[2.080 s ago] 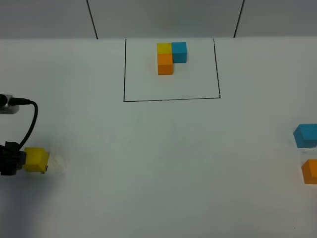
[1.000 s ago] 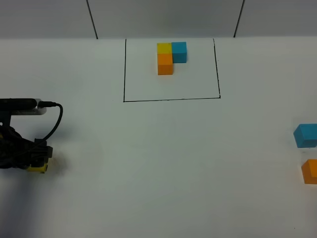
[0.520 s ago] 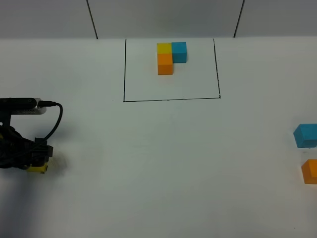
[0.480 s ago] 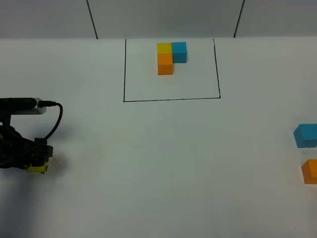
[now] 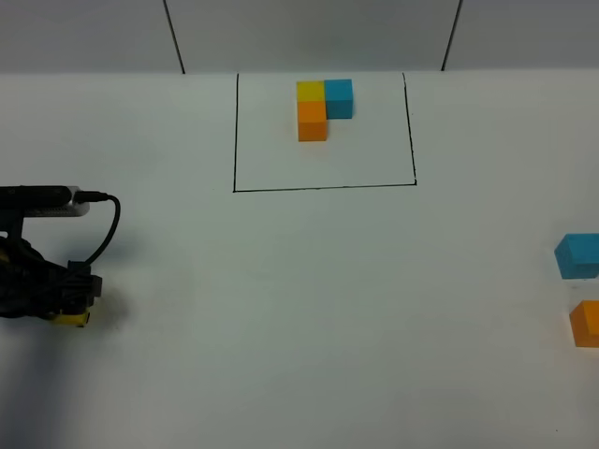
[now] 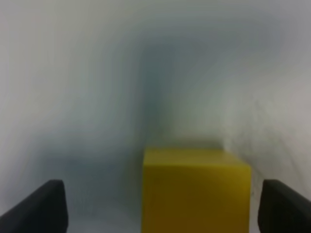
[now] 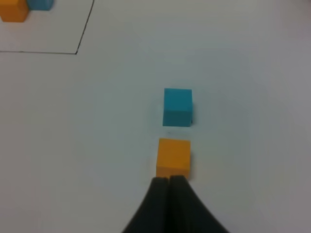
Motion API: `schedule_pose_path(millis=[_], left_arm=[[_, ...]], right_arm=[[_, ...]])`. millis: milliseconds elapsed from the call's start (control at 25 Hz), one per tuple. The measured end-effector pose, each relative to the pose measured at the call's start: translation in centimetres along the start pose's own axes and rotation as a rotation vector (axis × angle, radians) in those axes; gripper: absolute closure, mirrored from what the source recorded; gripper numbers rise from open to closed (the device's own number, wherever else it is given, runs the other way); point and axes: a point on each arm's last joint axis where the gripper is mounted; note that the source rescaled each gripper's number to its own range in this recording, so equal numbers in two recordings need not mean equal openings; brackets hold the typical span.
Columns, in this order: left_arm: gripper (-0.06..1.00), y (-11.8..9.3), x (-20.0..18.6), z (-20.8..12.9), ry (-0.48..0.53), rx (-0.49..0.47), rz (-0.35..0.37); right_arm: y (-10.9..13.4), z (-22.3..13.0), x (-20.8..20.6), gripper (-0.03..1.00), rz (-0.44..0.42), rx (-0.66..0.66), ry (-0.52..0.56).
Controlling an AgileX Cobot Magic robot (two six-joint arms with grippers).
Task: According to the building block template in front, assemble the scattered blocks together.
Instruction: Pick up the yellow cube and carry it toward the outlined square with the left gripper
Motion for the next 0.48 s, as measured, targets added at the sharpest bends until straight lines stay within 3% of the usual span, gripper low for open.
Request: schedule_pose_path(millis=[360, 480], left_arm=[[-0.05, -0.03, 0.79, 0.01, 0.002, -0.003, -0.002], [0.03, -0.06, 0.81, -0.01, 0.004, -0.018, -0.005]], right_arm=[[0.0, 0.0, 0.0, 0.97, 0.0, 0.0, 0.0], [0.0, 0.0, 0.0, 0.97, 0.0, 0.0, 0.0]])
Point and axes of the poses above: a point on each arm's last joint axis where the gripper is mounted, x pointing out along that axis toward the gripper, y along the wrist's bending axis when the last joint is at zero, z = x × y, and after that the axes turned 4 degrees about -x, right-handed
